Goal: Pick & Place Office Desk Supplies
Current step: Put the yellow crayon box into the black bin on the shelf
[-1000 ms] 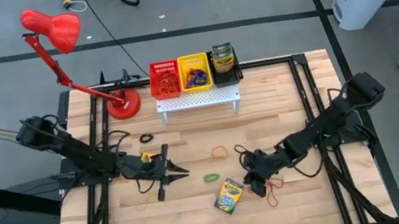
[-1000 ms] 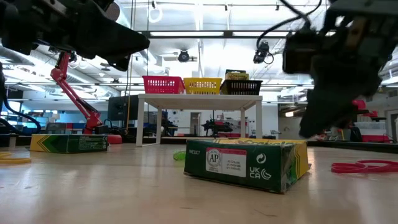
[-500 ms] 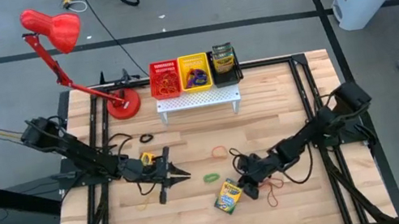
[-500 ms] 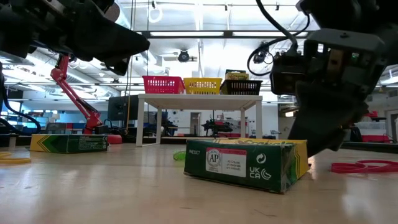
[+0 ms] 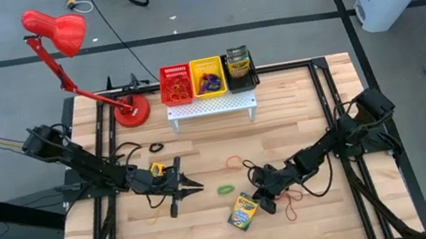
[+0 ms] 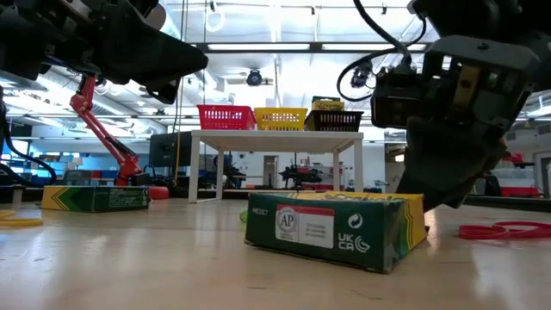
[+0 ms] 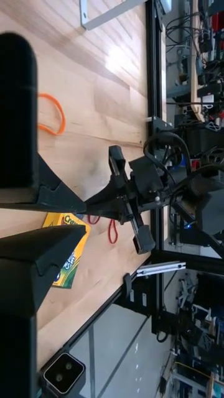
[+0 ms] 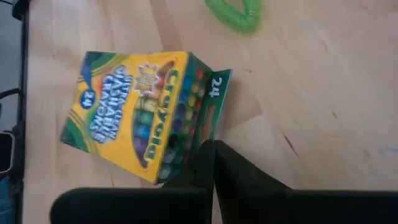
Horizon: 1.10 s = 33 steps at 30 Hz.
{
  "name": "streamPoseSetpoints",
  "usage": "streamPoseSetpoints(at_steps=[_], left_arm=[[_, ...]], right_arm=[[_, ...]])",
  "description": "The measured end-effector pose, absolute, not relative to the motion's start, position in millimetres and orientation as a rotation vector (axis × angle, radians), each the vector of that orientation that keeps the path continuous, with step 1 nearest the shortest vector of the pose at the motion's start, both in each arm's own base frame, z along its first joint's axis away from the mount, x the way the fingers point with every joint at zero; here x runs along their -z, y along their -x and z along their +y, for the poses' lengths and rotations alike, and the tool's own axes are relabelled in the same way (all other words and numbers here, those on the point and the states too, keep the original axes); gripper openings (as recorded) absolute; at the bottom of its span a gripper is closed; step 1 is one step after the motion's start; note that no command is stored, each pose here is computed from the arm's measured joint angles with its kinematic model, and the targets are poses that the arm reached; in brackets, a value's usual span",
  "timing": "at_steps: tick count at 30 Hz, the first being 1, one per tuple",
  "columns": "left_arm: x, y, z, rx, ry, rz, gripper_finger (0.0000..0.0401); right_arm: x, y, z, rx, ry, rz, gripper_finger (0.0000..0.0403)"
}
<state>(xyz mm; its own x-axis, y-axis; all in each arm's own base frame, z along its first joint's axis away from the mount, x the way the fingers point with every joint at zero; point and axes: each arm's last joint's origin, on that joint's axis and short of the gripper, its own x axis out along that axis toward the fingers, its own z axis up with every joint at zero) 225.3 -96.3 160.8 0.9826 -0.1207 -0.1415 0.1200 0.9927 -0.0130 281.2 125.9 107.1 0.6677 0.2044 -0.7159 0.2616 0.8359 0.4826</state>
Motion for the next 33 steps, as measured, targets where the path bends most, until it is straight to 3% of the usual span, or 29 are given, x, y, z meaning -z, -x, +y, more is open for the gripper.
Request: streamPoseSetpoints(at_steps=[16, 22, 28, 33], left_arm=[[-160.3, -225.2, -96.2, 0.121, 0.002, 0.148, 0.0048], [-159.9, -225.2, -96.0, 0.117, 0.036, 0.153, 0.0048], [-158.2, -224.9, -95.9, 0.115, 0.051, 0.172, 0.0048], [-157.2, -224.7, -95.9, 0.115, 0.047, 0.181, 0.0048]], right_arm=[[-146.1, -272.9, 119.6, 0.047, -0.490, 0.746, 0.0002], [-157.9, -276.9, 121.8, 0.067, -0.475, 0.809, 0.0003], [-148.7, -271.8, 111.0, 0.140, -0.641, 0.940, 0.0065], [-143.1, -269.3, 110.8, 0.115, -0.683, 0.903, 0.0098]])
